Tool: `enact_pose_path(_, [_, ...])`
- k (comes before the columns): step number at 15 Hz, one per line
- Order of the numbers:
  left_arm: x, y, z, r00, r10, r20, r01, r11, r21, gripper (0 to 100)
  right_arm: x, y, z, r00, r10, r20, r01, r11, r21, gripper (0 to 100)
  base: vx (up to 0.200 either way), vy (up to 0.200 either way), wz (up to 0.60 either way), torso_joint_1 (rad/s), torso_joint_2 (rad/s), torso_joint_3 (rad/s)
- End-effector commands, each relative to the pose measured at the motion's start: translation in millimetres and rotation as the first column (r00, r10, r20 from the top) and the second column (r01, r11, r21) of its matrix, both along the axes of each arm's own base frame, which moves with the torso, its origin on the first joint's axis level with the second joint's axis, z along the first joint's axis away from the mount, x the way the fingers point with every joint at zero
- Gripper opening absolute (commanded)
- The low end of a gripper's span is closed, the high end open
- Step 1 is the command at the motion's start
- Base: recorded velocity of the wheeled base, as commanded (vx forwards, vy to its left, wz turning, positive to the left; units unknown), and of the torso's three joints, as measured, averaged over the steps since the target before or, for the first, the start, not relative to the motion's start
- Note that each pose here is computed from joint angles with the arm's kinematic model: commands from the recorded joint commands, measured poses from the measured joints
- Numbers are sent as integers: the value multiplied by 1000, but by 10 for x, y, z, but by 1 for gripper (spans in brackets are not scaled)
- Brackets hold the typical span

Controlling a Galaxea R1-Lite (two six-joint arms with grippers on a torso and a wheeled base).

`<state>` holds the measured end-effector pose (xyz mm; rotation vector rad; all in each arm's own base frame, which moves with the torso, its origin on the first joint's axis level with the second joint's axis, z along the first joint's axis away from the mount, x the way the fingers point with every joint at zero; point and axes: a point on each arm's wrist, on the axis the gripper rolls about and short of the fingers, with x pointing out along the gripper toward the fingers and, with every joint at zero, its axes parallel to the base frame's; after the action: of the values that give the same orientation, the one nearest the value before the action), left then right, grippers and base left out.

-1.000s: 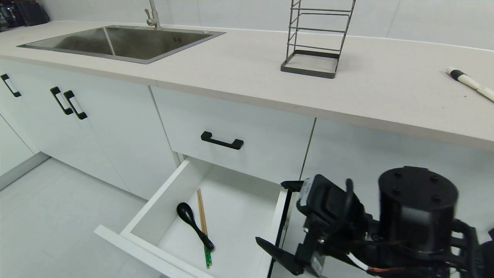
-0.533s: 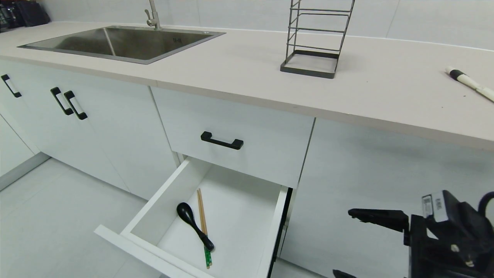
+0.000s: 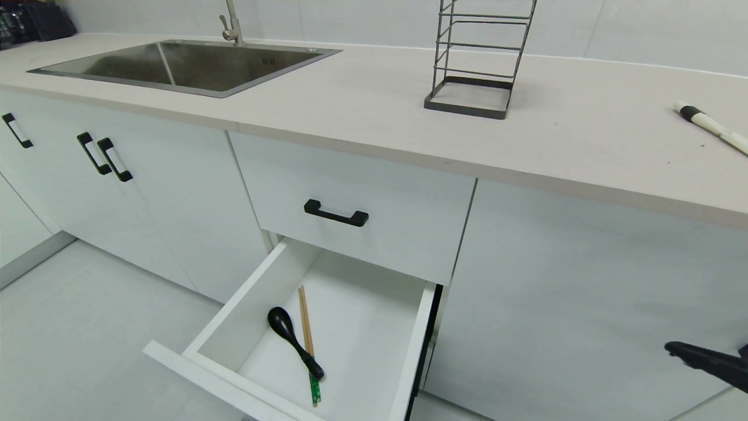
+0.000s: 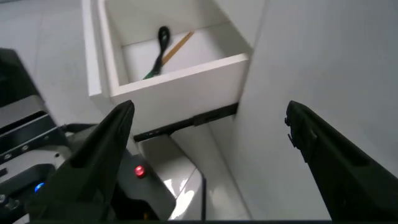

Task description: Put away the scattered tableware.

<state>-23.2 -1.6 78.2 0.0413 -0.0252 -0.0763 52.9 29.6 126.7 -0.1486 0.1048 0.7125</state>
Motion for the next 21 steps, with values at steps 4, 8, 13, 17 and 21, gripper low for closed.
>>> enact_pose_path(4, [-211,0,837,959,-65,275,69,998,-4,100,-777,-214,-404,912,-331,243,318,944,91,100,0,0,0,0,0,0])
enact_pose_path(8, [-4,2,769,966,-240,-94,238,971,-36,100,-773,-220,-435,912,-349,217,340,937,79,100,0,0,0,0,0,0])
enact_pose_path(13, [442,-62,459,829,-257,-497,248,965,-85,100,-757,-296,-511,750,-661,25,645,739,196,100,0,0,0,0,0,0])
enact_pose_path(17, [586,-93,334,729,-270,-629,261,959,-109,100,-757,-297,-512,750,-660,48,645,746,168,100,0,0,0,0,0,0])
enact_pose_path(21, [736,-135,313,646,-280,-710,286,951,-115,100,-757,-297,-512,751,-658,49,644,747,167,100,0,0,0,0,0,0])
